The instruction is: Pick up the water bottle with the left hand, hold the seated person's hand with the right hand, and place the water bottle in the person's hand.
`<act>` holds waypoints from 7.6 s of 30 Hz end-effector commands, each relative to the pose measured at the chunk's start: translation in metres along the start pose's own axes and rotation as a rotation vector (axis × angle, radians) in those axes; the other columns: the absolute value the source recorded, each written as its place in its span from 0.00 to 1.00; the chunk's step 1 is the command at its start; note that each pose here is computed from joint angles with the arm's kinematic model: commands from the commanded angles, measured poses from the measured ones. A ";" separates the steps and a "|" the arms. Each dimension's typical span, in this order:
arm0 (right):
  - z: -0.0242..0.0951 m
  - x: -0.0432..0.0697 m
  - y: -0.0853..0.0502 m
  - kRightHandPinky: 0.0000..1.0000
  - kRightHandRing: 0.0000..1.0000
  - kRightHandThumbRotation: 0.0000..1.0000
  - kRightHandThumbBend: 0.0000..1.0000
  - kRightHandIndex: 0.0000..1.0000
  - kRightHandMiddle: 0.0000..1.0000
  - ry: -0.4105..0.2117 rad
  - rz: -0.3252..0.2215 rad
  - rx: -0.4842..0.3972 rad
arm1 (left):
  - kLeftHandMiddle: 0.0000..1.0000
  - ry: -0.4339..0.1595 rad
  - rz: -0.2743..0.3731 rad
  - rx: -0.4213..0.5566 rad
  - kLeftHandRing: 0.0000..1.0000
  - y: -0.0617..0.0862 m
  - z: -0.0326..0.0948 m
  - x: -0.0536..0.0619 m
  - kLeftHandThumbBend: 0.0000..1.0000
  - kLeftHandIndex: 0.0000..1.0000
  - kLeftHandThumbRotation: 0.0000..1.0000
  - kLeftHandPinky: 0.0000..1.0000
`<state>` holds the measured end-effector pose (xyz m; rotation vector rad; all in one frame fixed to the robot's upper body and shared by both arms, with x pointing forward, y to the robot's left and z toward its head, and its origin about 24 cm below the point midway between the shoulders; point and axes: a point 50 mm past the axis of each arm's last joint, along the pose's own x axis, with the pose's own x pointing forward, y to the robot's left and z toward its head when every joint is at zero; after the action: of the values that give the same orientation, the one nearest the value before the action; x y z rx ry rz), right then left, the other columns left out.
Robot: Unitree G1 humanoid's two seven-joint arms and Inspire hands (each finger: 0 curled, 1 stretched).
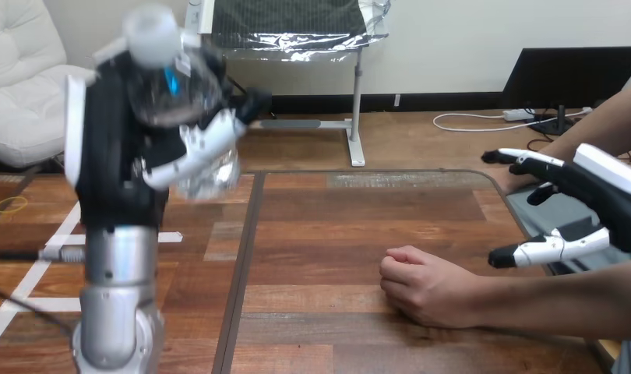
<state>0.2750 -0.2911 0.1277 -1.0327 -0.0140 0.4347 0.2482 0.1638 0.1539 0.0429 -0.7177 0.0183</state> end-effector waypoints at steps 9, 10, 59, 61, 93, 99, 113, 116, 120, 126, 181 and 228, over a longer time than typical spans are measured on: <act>0.004 0.008 -0.020 0.73 0.94 0.40 1.00 0.94 0.97 0.029 0.042 -0.070 | 0.35 -0.117 -0.008 -0.023 0.28 -0.004 0.019 0.015 0.62 0.38 0.00 0.22; 0.004 0.008 -0.020 0.73 0.94 0.40 1.00 0.94 0.97 0.029 0.044 -0.071 | 0.35 -0.117 -0.008 -0.024 0.28 -0.004 0.019 0.015 0.61 0.38 0.00 0.22; -0.001 0.022 -0.002 0.73 0.92 0.35 1.00 0.92 0.95 0.141 0.284 -0.171 | 0.35 -0.090 0.002 -0.041 0.29 0.000 0.013 0.011 0.60 0.39 0.00 0.22; -0.001 0.023 0.000 0.73 0.92 0.35 1.00 0.92 0.94 0.144 0.292 -0.180 | 0.35 -0.090 0.003 -0.043 0.29 0.000 0.013 0.011 0.60 0.39 0.00 0.22; -0.005 0.028 0.034 0.67 0.82 0.33 1.00 0.83 0.84 0.112 0.348 -0.410 | 0.35 -0.080 0.012 -0.080 0.29 0.001 0.013 0.011 0.61 0.39 0.00 0.22; -0.006 0.029 0.039 0.64 0.79 0.33 1.00 0.81 0.82 0.108 0.351 -0.457 | 0.35 -0.081 0.013 -0.092 0.29 0.002 0.013 0.010 0.60 0.39 0.00 0.22; -0.011 0.031 0.051 0.58 0.75 0.34 1.00 0.78 0.77 0.125 0.357 -0.503 | 0.35 -0.082 0.021 -0.116 0.29 0.003 0.013 0.010 0.61 0.39 0.00 0.23; -0.011 0.032 0.053 0.56 0.74 0.33 1.00 0.78 0.76 0.124 0.355 -0.509 | 0.35 -0.085 0.019 -0.116 0.29 0.003 0.013 0.010 0.61 0.39 0.00 0.23; -0.012 0.032 0.056 0.54 0.71 0.32 1.00 0.76 0.74 0.123 0.355 -0.513 | 0.35 -0.085 0.021 -0.115 0.29 0.003 0.014 0.009 0.61 0.39 0.00 0.23; -0.014 0.033 0.060 0.52 0.68 0.30 1.00 0.74 0.72 0.130 0.355 -0.521 | 0.35 -0.083 0.022 -0.119 0.29 0.003 0.014 0.009 0.61 0.39 0.00 0.23; -0.031 0.040 0.084 0.13 0.21 0.11 1.00 0.45 0.32 0.189 0.317 -0.471 | 0.35 -0.097 0.036 -0.129 0.28 0.007 0.014 0.011 0.62 0.39 0.00 0.23; -0.030 0.043 0.089 0.08 0.15 0.01 0.90 0.29 0.23 0.138 0.201 -0.429 | 0.35 -0.082 0.044 -0.127 0.29 0.007 0.011 0.010 0.62 0.40 0.00 0.23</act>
<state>0.2936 -0.2714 0.0452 -1.5669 0.1149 0.5394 0.2458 0.1723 0.1580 -0.0757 -0.7434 0.0174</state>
